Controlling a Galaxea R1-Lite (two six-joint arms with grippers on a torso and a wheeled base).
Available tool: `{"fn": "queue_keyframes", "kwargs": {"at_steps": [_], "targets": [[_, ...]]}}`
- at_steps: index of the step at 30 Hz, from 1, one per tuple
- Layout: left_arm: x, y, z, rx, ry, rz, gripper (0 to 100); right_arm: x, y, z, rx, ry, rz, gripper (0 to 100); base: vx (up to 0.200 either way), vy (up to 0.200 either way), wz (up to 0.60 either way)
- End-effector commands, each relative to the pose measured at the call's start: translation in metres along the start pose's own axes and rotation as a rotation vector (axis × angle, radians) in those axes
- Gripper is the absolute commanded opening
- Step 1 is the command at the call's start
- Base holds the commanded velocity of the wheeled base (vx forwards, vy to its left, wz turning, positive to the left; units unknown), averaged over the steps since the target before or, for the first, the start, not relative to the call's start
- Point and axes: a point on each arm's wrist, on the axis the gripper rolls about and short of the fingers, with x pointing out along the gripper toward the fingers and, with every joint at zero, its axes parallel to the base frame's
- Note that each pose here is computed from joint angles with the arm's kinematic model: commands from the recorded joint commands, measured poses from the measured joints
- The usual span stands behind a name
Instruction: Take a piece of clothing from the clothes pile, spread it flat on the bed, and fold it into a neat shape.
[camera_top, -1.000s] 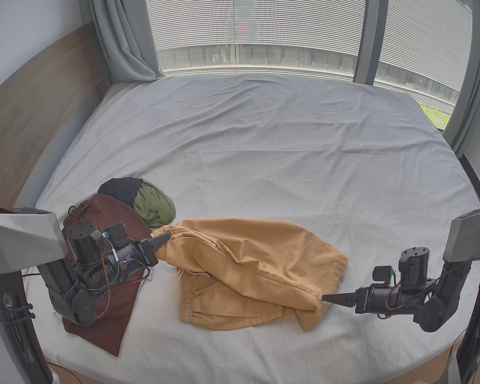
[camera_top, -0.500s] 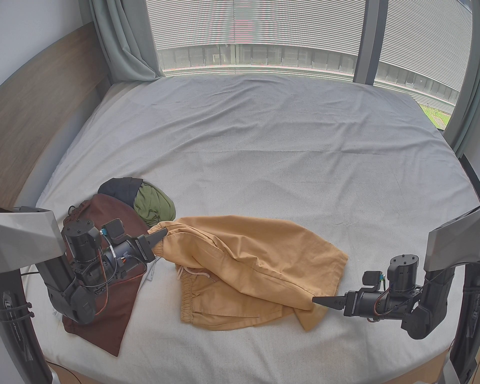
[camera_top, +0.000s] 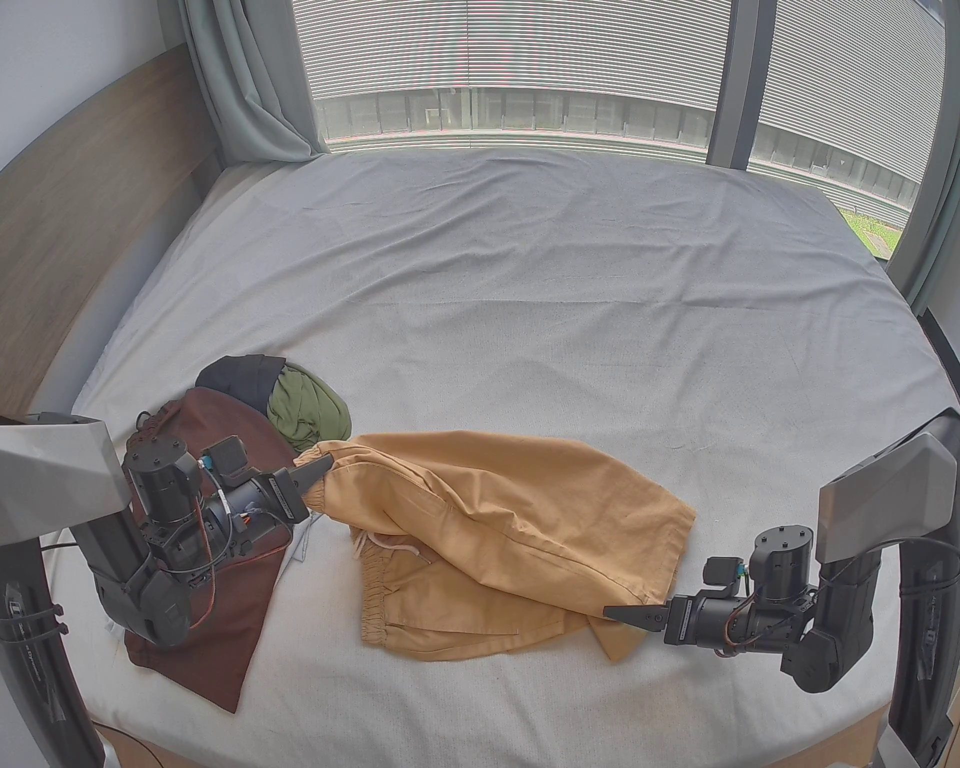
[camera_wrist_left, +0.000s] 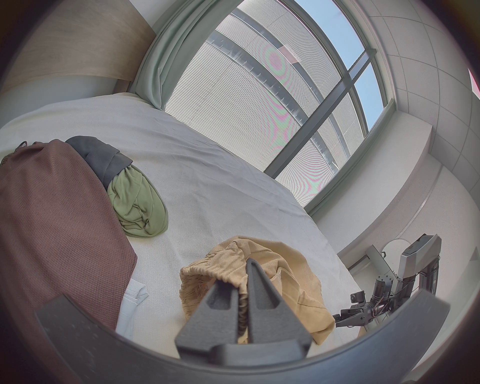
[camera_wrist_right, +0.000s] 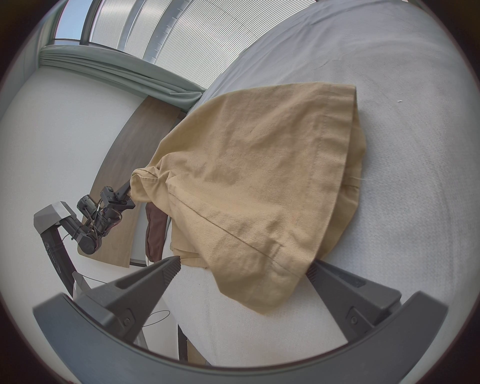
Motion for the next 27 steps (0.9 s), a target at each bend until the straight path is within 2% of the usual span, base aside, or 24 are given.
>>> {"fn": "queue_keyframes", "kwargs": {"at_steps": [1,5,11,21,22,27], "targets": [[0.000,0.000,-0.001,-0.001,0.001,0.000,0,0.001,0.004,0.001,-0.011,-0.003,0.015,100,0.000,0.000,0.00],[0.001,0.001,-0.002,-0.003,0.004,0.003,0,-0.006,0.014,0.009,-0.028,-0.036,0.040,100,0.000,0.000,0.00],[0.002,0.003,-0.002,-0.003,0.004,0.004,0,-0.017,0.028,0.020,-0.011,-0.072,0.099,100,0.000,0.000,0.00],[0.003,0.007,-0.002,-0.006,0.003,0.014,0,-0.020,0.027,0.018,0.006,-0.057,0.104,100,0.000,0.000,0.00],[0.003,0.007,-0.002,-0.006,0.003,0.014,0,-0.020,0.027,0.018,0.006,-0.057,0.104,0,0.000,0.000,0.00],[0.003,0.008,-0.003,-0.007,0.005,0.015,0,-0.019,0.027,0.020,0.004,-0.066,0.105,0,0.000,0.000,0.00]]}}
